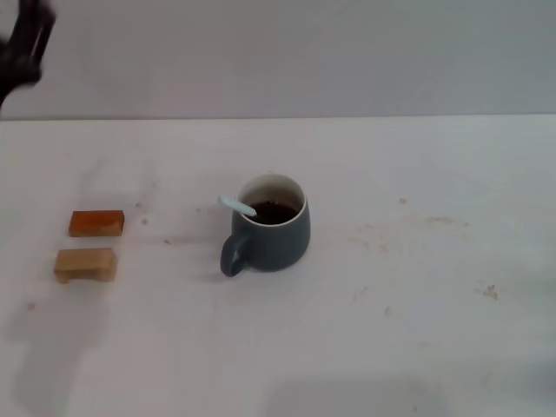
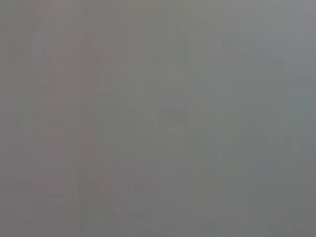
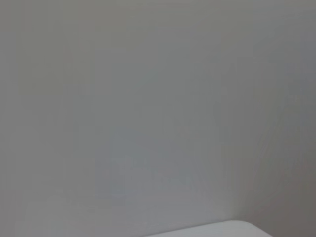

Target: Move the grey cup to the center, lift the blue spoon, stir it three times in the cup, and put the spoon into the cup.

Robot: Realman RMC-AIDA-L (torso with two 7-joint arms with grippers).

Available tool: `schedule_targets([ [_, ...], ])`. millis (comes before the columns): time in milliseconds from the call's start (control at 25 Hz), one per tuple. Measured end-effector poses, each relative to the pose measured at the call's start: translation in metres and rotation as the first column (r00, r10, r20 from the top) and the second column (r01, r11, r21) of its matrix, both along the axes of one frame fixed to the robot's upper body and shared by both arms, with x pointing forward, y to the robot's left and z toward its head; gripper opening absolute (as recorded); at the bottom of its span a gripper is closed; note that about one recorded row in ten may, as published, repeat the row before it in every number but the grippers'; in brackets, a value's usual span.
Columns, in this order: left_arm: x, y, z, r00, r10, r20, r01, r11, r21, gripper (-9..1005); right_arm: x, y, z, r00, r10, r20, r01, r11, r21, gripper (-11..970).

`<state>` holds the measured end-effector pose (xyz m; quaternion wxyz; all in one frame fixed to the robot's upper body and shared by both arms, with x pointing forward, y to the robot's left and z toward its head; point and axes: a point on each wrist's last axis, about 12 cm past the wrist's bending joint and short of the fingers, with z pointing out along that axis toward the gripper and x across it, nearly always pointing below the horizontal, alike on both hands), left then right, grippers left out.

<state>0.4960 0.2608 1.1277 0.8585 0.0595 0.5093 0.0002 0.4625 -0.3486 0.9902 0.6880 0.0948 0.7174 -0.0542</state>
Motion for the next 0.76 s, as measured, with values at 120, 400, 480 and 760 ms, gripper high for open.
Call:
schedule_targets([
  [120, -0.006, 0.033, -0.033, 0.997, -0.015, -0.073, 0.013, 1.000, -0.028, 786, -0.001, 0.003, 0.003, 0.999, 0.027, 0.026, -0.027, 1.000, -0.014, -1],
  [400, -0.018, 0.067, -0.082, 0.959, 0.096, -0.267, -0.081, 0.994, 0.070, 785, -0.006, 0.009, 0.009, 0.993, 0.084, 0.088, -0.080, 0.996, -0.044, -1],
  [480, -0.023, 0.074, -0.091, 0.945, 0.120, -0.303, -0.097, 0.991, 0.088, 785, -0.009, 0.012, 0.012, 0.987, 0.110, 0.113, -0.104, 0.993, -0.057, -1],
  [760, -0.047, 0.100, -0.109, 0.916, 0.206, -0.343, -0.198, 0.978, 0.057, 785, -0.018, 0.022, 0.021, 0.960, 0.201, 0.195, -0.178, 0.976, -0.129, -1],
])
